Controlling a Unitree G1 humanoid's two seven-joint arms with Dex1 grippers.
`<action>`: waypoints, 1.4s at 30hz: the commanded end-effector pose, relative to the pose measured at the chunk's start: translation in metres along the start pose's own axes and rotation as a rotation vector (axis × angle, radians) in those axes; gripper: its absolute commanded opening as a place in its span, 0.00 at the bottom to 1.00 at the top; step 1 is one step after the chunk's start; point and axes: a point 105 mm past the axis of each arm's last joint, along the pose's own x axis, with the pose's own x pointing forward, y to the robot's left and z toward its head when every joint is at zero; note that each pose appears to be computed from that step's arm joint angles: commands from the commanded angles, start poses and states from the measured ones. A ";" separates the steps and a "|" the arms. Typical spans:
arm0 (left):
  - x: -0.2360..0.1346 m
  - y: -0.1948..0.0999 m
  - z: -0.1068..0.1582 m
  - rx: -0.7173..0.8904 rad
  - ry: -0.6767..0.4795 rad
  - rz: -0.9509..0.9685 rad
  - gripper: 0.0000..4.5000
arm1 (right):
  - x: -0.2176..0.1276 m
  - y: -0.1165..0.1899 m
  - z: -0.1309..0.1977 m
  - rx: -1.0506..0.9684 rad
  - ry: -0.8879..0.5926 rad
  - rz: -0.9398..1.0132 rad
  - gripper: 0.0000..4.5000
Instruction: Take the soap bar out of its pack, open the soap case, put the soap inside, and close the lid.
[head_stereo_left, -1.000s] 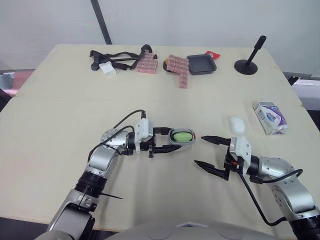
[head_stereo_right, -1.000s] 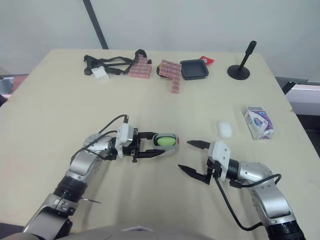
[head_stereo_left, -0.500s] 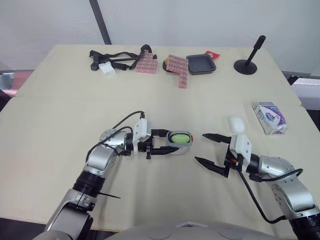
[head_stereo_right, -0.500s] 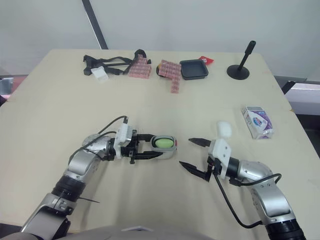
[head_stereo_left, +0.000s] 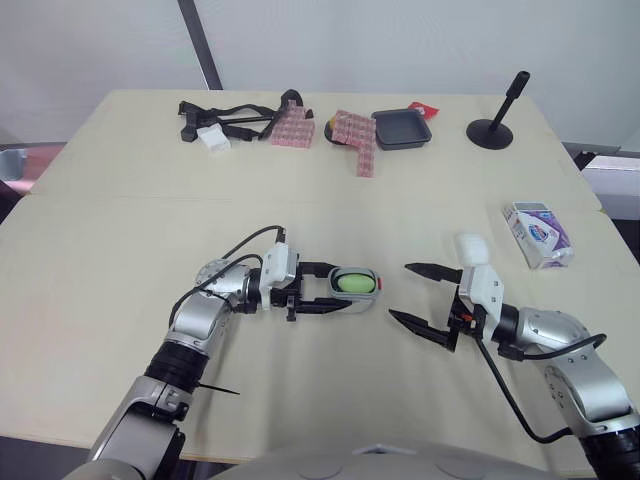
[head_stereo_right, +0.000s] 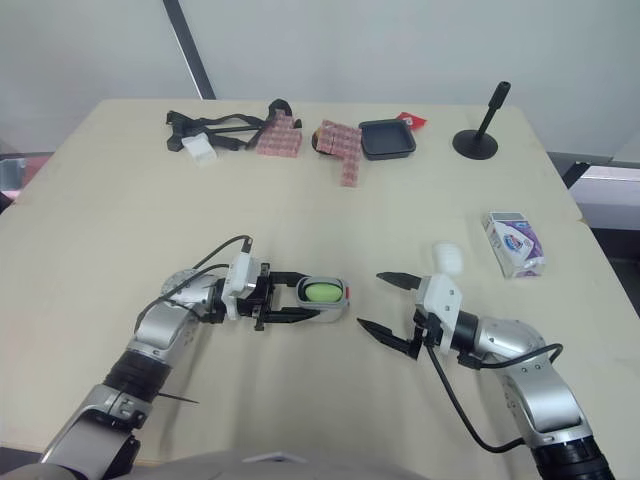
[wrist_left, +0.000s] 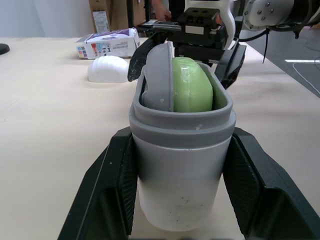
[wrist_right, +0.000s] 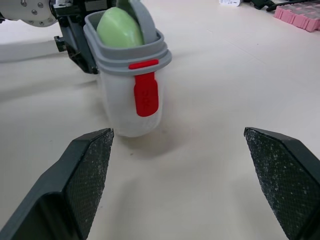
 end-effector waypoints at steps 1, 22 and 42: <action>-0.005 0.003 -0.003 0.012 0.024 0.014 0.42 | -0.004 0.000 0.012 -0.024 -0.027 -0.011 1.00; -0.003 0.007 0.003 0.028 0.021 0.027 0.42 | -0.111 -0.016 0.009 0.036 0.045 -0.627 1.00; 0.003 0.003 0.007 0.030 0.012 -0.008 0.42 | -0.161 0.006 -0.028 0.206 0.168 -0.813 1.00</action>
